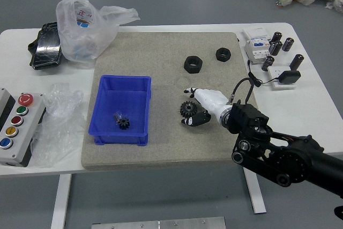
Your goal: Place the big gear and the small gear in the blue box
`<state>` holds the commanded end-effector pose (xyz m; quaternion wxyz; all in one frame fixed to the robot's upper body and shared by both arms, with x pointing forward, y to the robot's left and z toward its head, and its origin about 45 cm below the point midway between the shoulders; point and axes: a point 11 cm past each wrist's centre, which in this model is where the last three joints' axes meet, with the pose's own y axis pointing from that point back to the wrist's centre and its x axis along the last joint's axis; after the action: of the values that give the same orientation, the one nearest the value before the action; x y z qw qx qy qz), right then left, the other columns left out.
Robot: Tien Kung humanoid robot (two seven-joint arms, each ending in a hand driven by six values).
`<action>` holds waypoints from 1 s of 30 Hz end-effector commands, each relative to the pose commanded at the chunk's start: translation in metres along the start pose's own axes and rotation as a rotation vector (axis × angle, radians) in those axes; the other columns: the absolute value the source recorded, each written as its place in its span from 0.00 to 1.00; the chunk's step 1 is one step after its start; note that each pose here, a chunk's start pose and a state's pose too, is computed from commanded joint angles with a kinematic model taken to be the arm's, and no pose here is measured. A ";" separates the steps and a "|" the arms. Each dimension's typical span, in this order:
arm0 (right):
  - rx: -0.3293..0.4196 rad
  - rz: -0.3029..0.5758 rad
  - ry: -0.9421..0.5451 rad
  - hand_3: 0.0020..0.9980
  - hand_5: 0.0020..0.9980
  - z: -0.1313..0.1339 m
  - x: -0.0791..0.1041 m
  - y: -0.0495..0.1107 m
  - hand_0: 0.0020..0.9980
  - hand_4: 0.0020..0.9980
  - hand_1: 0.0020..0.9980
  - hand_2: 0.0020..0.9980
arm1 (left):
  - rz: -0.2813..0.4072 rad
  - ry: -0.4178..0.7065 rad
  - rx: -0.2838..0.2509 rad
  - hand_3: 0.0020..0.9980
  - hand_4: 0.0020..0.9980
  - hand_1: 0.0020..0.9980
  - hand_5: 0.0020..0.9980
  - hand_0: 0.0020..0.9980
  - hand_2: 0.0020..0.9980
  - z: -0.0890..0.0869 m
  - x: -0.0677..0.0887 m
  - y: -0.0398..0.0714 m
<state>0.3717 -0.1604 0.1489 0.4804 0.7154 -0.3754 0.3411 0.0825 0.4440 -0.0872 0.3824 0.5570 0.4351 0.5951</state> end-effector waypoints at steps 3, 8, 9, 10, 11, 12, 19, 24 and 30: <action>0.004 0.006 0.008 0.58 0.00 0.000 -0.003 -0.001 0.35 0.45 0.58 0.50 | -0.001 0.001 -0.002 0.67 0.65 0.61 0.46 0.69 0.59 0.000 -0.001 0.000; 0.006 0.033 0.022 0.42 0.00 0.003 0.000 -0.001 0.32 0.36 0.50 0.37 | -0.002 0.001 -0.004 0.67 0.64 0.61 0.46 0.69 0.59 0.001 -0.001 0.000; 0.004 0.038 0.024 0.40 0.00 0.004 0.001 -0.001 0.32 0.29 0.50 0.34 | -0.002 0.002 -0.005 0.67 0.64 0.61 0.46 0.69 0.59 0.001 -0.001 0.000; 0.004 0.042 0.025 0.40 0.00 0.005 0.001 -0.001 0.32 0.29 0.50 0.34 | -0.001 0.002 -0.005 0.67 0.64 0.61 0.46 0.69 0.59 0.001 -0.001 0.000; 0.005 0.048 0.027 0.40 0.00 0.005 0.002 -0.001 0.32 0.29 0.50 0.34 | -0.001 0.002 -0.006 0.67 0.64 0.61 0.46 0.69 0.59 0.001 -0.001 0.000; 0.011 0.059 0.029 0.40 0.00 0.005 0.005 -0.001 0.32 0.29 0.50 0.34 | -0.001 0.002 -0.007 0.67 0.64 0.61 0.46 0.69 0.59 0.001 -0.001 0.000; 0.123 0.180 0.050 0.40 0.00 -0.025 0.044 0.001 0.32 0.27 0.49 0.34 | 0.000 0.001 -0.005 0.67 0.64 0.61 0.46 0.69 0.59 0.001 -0.001 0.000; 0.276 0.253 0.062 0.40 0.00 -0.077 0.067 0.005 0.33 0.27 0.49 0.34 | 0.001 -0.001 -0.004 0.67 0.64 0.61 0.46 0.69 0.59 0.001 0.000 0.000; 0.453 0.254 0.053 0.42 0.00 -0.128 0.060 0.016 0.40 0.32 0.50 0.36 | 0.000 -0.005 -0.008 0.67 0.64 0.61 0.46 0.69 0.59 0.003 -0.001 0.001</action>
<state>0.3706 -0.0564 0.2462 0.2710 0.7428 -0.3634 0.4927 0.0859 0.4432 -0.0869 0.3855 0.5570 0.4320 0.5955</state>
